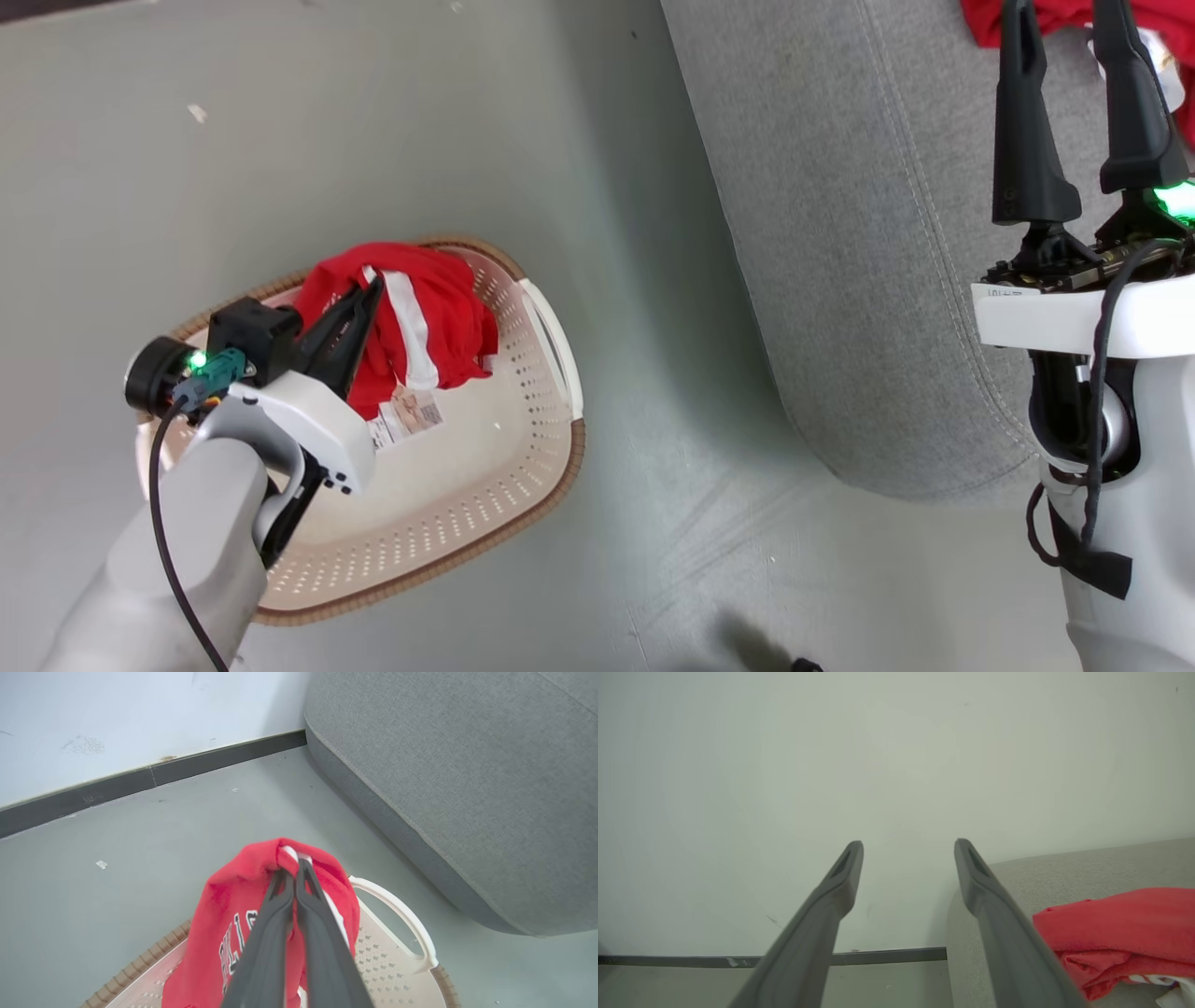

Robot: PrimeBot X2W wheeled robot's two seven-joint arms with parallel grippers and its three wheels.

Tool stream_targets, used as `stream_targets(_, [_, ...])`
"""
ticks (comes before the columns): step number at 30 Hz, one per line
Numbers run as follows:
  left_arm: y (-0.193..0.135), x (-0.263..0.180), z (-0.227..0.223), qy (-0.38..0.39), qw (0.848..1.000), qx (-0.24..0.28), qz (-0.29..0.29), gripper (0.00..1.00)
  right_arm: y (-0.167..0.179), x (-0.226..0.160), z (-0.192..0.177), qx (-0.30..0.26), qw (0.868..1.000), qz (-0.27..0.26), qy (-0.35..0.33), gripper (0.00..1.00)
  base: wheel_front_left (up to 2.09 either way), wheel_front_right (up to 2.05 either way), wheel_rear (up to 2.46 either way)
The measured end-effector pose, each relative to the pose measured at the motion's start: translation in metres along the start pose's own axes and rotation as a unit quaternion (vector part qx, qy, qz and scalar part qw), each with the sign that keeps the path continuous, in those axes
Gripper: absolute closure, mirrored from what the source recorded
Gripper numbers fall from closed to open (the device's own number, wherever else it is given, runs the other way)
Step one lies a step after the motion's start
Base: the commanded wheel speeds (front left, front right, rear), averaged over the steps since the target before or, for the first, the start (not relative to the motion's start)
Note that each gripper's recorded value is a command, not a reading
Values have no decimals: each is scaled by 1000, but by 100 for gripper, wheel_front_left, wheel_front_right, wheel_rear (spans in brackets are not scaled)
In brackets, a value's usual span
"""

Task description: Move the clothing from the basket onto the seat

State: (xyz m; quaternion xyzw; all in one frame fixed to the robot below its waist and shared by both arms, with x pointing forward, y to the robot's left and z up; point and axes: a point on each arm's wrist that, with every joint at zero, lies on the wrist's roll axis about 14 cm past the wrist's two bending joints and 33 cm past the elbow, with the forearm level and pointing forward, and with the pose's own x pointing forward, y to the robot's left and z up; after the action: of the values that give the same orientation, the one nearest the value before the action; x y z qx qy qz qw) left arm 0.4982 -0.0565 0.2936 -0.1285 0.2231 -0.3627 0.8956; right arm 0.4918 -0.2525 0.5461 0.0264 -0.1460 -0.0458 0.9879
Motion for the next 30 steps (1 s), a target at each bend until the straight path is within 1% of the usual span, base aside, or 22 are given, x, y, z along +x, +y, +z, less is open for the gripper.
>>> stream_targets(6, [-8,-18,18,-21,1000,-6,9,100,-1,0,21,-2,1000,-3,-22,0,0,0,0])
stream_targets(12, [-20,-30,62,-78,997,-3,5,100,3,-9,29,3,1000,0,-23,0,0,0,0])
stream_targets(17, [-31,-45,91,-116,993,1,4,100,9,-13,39,7,1000,10,-29,0,0,0,0])
stream_targets(26, [-49,-75,153,-197,980,23,2,100,25,-25,49,21,999,34,-29,0,0,0,0])
stream_targets(30, [-58,-90,171,-222,975,33,1,100,37,-32,51,31,998,50,-26,0,0,0,0])
